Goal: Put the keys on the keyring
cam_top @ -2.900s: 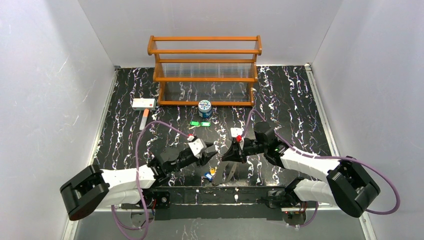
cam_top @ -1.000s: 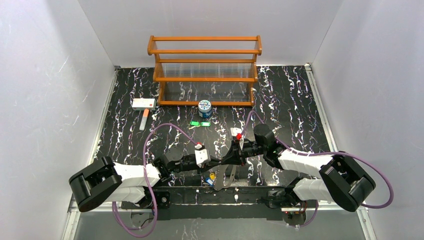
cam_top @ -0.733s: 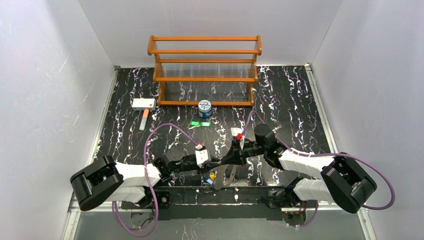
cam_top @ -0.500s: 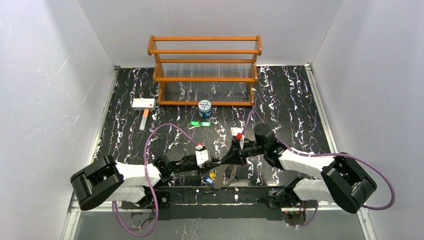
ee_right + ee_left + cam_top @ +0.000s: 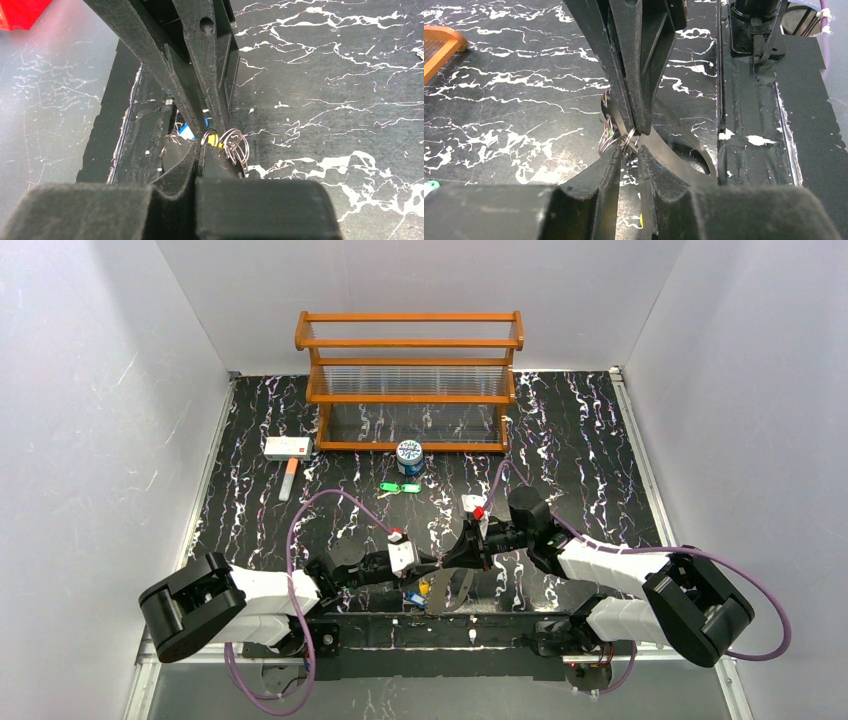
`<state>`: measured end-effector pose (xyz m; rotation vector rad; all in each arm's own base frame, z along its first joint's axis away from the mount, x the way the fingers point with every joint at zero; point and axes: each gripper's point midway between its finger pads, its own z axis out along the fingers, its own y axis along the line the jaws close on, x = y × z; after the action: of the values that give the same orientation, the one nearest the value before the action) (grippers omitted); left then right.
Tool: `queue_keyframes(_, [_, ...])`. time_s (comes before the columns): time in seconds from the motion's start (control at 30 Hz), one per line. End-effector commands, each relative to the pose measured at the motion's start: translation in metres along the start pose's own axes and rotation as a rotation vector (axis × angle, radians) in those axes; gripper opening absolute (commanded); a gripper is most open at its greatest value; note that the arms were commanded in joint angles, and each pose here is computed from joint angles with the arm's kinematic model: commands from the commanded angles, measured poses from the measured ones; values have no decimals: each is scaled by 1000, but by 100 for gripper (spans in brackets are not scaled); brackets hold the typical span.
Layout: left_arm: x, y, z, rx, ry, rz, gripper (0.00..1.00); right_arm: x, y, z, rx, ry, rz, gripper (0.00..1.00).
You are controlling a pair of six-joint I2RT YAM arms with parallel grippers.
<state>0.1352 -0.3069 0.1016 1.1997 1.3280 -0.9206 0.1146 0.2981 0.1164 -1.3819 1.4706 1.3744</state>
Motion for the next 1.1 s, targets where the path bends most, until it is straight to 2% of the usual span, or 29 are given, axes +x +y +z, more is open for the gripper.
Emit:
queue_keyframes(0.0, [6, 4, -5, -31, 15, 22, 18, -33, 4, 1, -28, -63, -94, 1])
queue_keyframes(0.53, [0, 2, 0, -3, 4, 46, 7, -34, 4, 1, -29, -61, -92, 1])
queue_keyframes(0.7, [-7, 3, 1, -2, -14, 47, 16, -31, 4, 1, -31, -56, -86, 1])
queue_keyframes(1.07, [-20, 4, 4, 7, -47, 59, 17, -31, 3, 2, -31, -56, -86, 1])
